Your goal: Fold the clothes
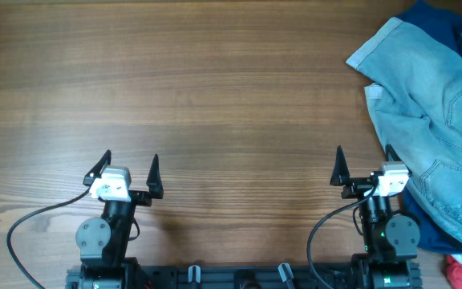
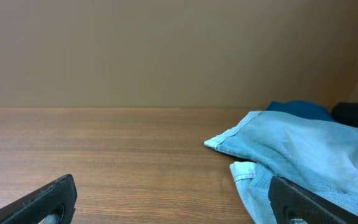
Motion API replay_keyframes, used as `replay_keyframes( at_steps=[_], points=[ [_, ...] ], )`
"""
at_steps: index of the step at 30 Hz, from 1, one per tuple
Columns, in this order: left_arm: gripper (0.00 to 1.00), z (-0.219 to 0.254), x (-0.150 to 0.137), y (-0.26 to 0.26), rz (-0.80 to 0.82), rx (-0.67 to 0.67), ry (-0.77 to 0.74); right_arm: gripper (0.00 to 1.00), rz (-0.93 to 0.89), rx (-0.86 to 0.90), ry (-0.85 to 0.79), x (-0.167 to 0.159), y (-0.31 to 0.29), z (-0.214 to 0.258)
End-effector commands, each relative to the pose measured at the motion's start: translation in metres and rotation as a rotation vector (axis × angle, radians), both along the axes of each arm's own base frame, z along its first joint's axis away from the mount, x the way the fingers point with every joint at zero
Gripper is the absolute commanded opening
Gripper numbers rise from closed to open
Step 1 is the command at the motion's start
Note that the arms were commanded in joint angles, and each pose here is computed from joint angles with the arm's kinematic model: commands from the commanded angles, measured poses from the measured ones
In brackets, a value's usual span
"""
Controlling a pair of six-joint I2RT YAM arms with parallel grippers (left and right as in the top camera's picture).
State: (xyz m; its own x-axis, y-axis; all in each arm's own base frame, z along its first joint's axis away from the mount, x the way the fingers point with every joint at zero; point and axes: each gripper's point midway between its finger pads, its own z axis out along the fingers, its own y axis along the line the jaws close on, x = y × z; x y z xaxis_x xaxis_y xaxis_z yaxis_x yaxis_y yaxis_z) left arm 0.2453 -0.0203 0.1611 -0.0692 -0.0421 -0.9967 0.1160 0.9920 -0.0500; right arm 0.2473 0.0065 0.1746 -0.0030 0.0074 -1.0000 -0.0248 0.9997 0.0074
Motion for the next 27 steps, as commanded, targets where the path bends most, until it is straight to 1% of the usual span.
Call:
replay_keyframes(
  at_steps=[1, 23, 27],
  points=[
    [1.00, -0.0010, -0.0006, -0.0034, -0.021, 0.018, -0.006, 1.00, -0.019, 0.020, -0.013, -0.0005, -0.0035, 0.0030],
    [1.00, -0.0009, -0.0006, -0.0034, -0.021, 0.018, -0.006, 1.00, -0.018, 0.023, -0.013, -0.0005, -0.0033, 0.0030],
    [1.00, -0.0009, -0.0006, -0.0034, -0.021, 0.018, -0.006, 1.00, 0.028, 0.023, -0.012, -0.0007, 0.0047, 0.0028]
  ],
)
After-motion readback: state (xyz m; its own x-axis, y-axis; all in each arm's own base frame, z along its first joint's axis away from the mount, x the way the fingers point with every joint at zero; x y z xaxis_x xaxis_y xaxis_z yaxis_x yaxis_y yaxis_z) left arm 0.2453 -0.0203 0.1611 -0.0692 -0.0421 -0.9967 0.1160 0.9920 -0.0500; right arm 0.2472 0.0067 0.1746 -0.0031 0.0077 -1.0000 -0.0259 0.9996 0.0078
